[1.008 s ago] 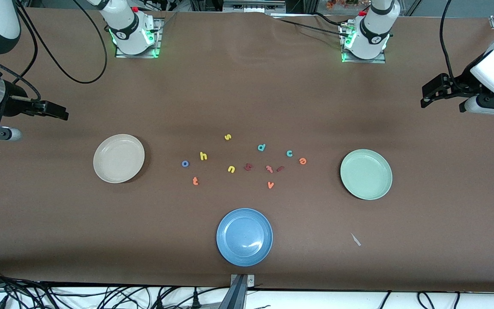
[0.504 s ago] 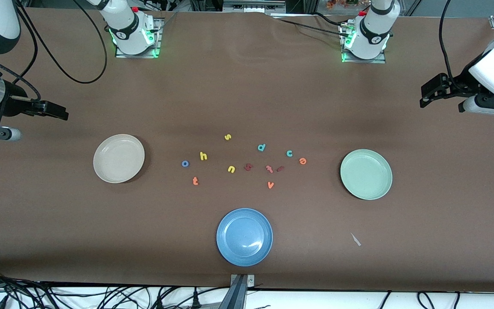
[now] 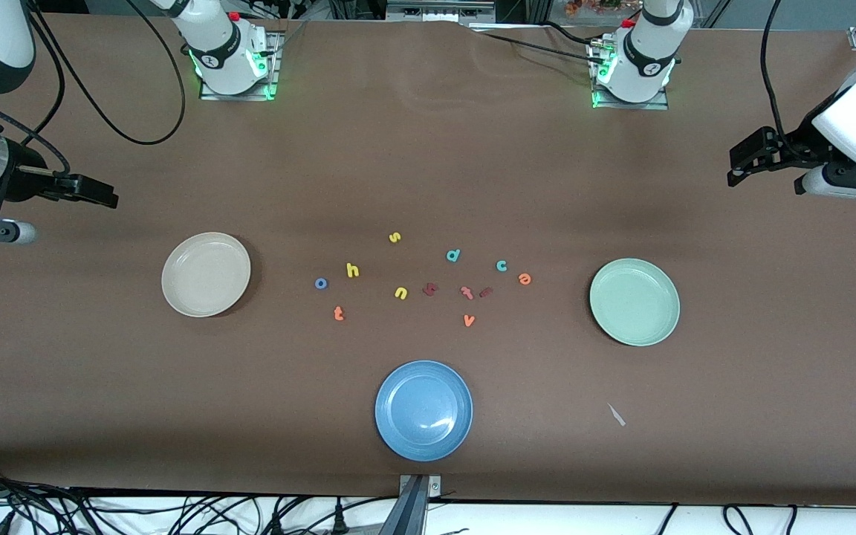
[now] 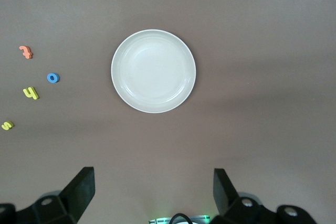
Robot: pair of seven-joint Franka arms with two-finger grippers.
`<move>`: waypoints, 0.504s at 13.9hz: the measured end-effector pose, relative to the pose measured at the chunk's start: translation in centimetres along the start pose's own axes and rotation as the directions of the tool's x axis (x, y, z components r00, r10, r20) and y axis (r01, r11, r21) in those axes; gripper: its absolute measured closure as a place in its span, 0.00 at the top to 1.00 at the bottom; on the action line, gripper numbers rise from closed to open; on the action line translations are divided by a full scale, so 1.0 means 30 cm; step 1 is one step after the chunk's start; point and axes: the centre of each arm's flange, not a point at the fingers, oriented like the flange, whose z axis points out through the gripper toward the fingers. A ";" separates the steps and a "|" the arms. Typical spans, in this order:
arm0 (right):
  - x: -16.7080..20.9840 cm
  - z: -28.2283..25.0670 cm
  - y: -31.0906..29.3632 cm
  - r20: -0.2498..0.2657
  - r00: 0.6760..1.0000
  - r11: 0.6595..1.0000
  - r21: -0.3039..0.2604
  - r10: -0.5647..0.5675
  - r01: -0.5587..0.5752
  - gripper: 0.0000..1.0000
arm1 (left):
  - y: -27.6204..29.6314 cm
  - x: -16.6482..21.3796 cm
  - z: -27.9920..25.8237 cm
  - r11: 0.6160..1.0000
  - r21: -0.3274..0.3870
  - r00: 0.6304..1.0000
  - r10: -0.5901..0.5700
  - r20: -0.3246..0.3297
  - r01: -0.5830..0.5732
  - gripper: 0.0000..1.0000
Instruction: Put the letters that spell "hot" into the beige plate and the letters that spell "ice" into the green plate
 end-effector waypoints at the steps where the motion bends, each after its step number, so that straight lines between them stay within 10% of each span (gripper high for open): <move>1: 0.000 0.000 0.001 0.000 1.000 1.000 0.000 0.001 -0.001 1.00 | 0.000 0.000 0.000 1.000 0.000 1.000 0.000 0.000 0.000 1.00; 7: 0.001 0.000 0.012 0.000 1.000 1.000 0.000 0.007 -0.007 1.00 | 0.003 0.000 0.000 1.000 0.000 1.000 0.002 0.000 -0.002 1.00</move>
